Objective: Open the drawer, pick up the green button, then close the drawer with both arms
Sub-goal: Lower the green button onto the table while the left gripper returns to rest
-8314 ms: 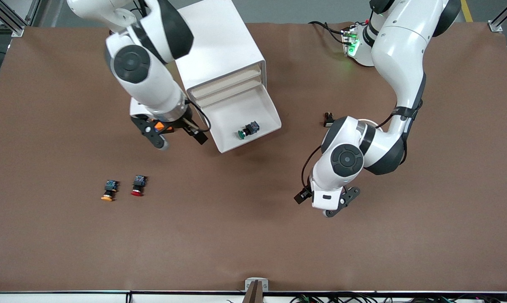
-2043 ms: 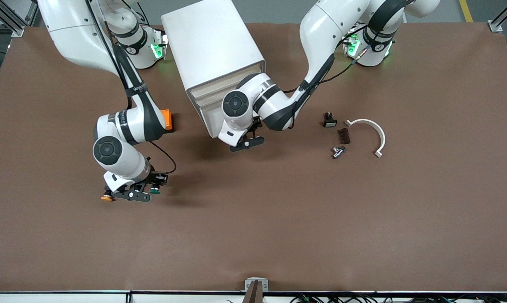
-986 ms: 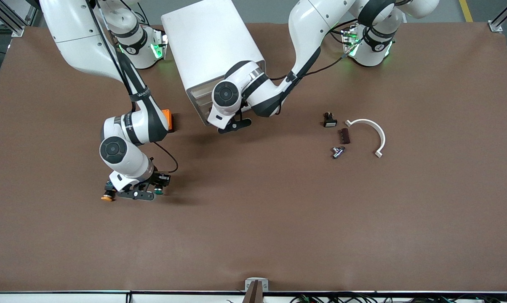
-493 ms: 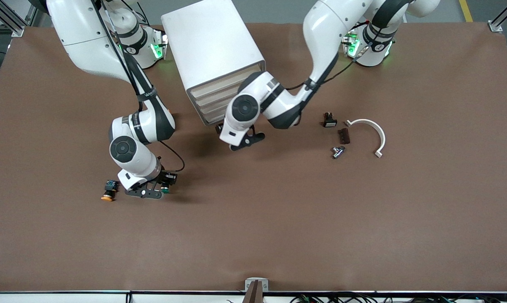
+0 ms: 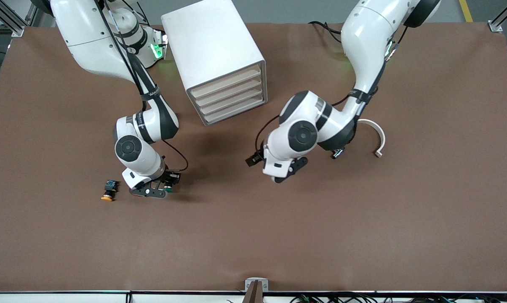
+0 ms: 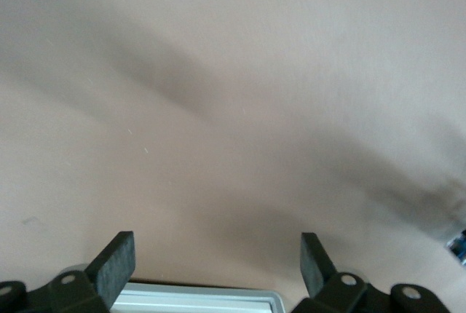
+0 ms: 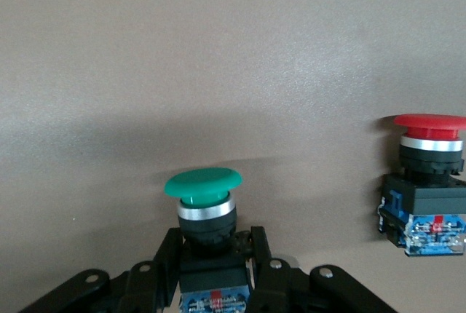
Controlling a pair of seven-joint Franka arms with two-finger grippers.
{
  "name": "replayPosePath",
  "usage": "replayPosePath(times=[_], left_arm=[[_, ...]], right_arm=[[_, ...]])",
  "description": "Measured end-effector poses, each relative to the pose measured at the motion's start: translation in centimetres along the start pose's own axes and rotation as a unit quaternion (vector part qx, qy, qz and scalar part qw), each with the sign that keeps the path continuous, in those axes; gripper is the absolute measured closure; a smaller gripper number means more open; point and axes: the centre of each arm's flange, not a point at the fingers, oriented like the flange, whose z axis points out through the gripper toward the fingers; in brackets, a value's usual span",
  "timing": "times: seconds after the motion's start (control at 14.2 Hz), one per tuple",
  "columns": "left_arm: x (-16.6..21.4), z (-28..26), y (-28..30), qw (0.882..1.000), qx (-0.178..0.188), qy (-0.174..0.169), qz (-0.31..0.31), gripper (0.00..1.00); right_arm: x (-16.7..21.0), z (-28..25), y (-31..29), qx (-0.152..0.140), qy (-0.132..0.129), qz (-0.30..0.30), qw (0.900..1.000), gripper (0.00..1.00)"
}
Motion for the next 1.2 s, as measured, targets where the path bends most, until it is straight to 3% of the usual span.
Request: replayPosePath(times=[0.42,0.49,0.78,1.2], left_arm=[[5.0,-5.8,-2.3,0.999,-0.011,0.031,-0.006,0.00],[5.8,-7.4,-2.9,0.999,-0.015,0.034,0.005,0.00],[9.9,-15.4,-8.4,0.996,0.010,0.021,0.086,0.00],[14.3,-25.9,-20.3,0.973,0.077,0.005,0.218,0.00]], right_arm=[[0.2,-0.3,-0.1,0.001,0.003,0.003,1.000,0.04],[0.2,-0.3,-0.1,0.001,0.003,0.004,1.000,0.00],[0.3,-0.3,-0.1,0.002,0.004,0.004,1.000,0.00],[1.6,-2.9,0.0,-0.008,-0.015,0.008,1.000,0.00]])
